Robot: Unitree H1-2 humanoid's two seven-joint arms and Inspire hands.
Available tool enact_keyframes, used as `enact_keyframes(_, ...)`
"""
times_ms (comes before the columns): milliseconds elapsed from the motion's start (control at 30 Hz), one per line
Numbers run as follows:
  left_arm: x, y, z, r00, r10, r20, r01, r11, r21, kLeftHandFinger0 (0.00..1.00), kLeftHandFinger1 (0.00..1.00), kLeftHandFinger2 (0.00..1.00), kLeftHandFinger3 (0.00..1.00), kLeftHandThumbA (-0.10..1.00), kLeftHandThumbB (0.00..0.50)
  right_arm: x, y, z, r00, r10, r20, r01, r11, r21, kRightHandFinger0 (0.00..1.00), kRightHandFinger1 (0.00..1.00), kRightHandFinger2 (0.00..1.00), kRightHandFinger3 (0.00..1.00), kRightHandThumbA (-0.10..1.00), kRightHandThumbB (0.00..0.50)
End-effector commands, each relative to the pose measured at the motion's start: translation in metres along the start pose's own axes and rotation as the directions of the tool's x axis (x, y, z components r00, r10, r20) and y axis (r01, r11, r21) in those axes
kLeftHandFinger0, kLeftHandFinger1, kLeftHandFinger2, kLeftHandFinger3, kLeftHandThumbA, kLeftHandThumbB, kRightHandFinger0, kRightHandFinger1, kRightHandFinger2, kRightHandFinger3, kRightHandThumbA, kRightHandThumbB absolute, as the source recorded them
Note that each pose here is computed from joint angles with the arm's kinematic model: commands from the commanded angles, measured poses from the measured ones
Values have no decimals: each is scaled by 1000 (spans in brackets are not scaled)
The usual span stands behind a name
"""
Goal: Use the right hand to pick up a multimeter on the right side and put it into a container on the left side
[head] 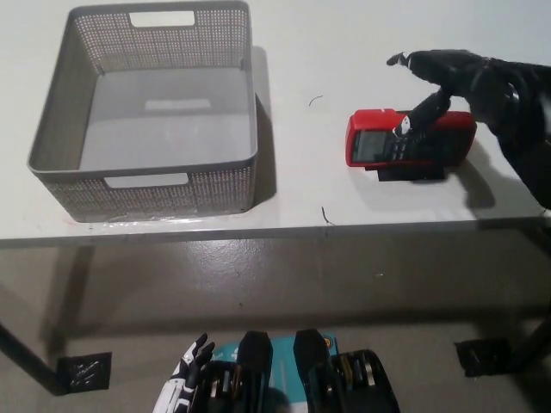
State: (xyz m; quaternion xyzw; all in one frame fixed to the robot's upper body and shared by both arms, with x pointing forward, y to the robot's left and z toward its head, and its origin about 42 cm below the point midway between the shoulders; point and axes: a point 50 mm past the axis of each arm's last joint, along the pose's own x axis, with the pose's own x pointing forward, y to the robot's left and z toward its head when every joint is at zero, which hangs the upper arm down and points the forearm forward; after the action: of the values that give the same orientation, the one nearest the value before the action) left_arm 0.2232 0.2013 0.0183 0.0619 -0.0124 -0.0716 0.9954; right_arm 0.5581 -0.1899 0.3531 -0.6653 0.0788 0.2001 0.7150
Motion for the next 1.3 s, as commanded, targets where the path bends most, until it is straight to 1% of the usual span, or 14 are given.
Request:
enact_keyframes(0, -4, 1, 5, 998, 20, 52, -20, 1000, 2, 1000, 1000, 1000, 1000, 1000, 240, 0, -66, 17, 993, -69, -98, 63, 996, -64, 1000, 1000, 1000, 1000, 1000, 500)
enact_keyframes(133, -8, 0, 3, 999, 14, 43, -14, 1000, -3, 1000, 1000, 1000, 1000, 1000, 243, 13, -67, 19, 987, -73, -143, 53, 989, -141, 1000, 1000, 1000, 1000, 1000, 500)
enact_keyframes(267, -9, 1, 2, 999, 6, 42, -6, 1000, 5, 1000, 1000, 1000, 1000, 1000, 234, 17, -65, 15, 980, -67, -186, 39, 988, -151, 1000, 1000, 1000, 1000, 1000, 500)
enact_keyframes(500, -11, 3, 2, 999, 0, 42, 0, 1000, 7, 1000, 1000, 1000, 1000, 1000, 225, 23, -60, 10, 981, -43, -188, 31, 997, -64, 1000, 1000, 1000, 1000, 1000, 500)
enact_keyframes(667, -13, 2, 1, 999, -7, 35, 7, 1000, -6, 1000, 1000, 1000, 1000, 1000, 216, 25, -54, 8, 981, 23, -193, -30, 999, -35, 1000, 1000, 1000, 1000, 1000, 500)
enact_keyframes(767, -14, 2, 2, 999, -8, 38, 8, 1000, -7, 1000, 1000, 1000, 1000, 1000, 201, 26, -51, 5, 983, 62, -175, -71, 996, -44, 1000, 1000, 1000, 1000, 1000, 500)
enact_keyframes(833, -12, 3, 2, 999, -8, 41, 8, 1000, -5, 1000, 1000, 1000, 1000, 1000, 206, 26, -52, 5, 982, 69, -175, -77, 996, -41, 1000, 1000, 1000, 1000, 1000, 500)
enact_keyframes(900, -12, 4, 3, 999, -12, 42, 13, 1000, -2, 1000, 1000, 1000, 1000, 1000, 202, 25, -54, 6, 981, 122, -149, -119, 992, 30, 1000, 1000, 1000, 1000, 1000, 500)
enact_keyframes(967, -11, 4, 3, 999, -15, 45, 15, 1000, -3, 1000, 1000, 1000, 1000, 1000, 207, 24, -56, 6, 981, 140, -137, -137, 990, 30, 1000, 1000, 1000, 1000, 1000, 500)
enact_keyframes(1033, -10, 5, 4, 999, -16, 48, 16, 1000, -3, 1000, 1000, 1000, 1000, 1000, 198, 22, -58, 6, 982, 176, -63, -172, 983, 65, 1000, 1000, 1000, 1000, 1000, 500)
enact_keyframes(1067, -10, 5, 4, 999, -16, 50, 16, 1000, -1, 1000, 1000, 1000, 1000, 1000, 175, 22, -57, 5, 982, 189, -33, -185, 979, 89, 1000, 1000, 1000, 1000, 1000, 500)
enact_keyframes(1133, -9, 4, 5, 999, -16, 51, 16, 1000, -1, 1000, 1000, 1000, 1000, 1000, 170, 22, -55, 4, 981, 191, -25, -188, 978, 93, 1000, 1000, 1000, 1000, 1000, 500)
enact_keyframes(1233, -11, 6, 5, 998, -18, 52, 18, 1000, 6, 1000, 1000, 1000, 1000, 1000, 156, 29, -38, 8, 972, 236, 3, -235, 966, 108, 1000, 1000, 1000, 1000, 1000, 500)
enact_keyframes(1267, -10, 6, 5, 998, -20, 53, 20, 1000, 5, 1000, 1000, 1000, 1000, 1000, 159, 31, -32, 8, 968, 251, 14, -250, 959, 134, 1000, 1000, 1000, 1000, 1000, 485)
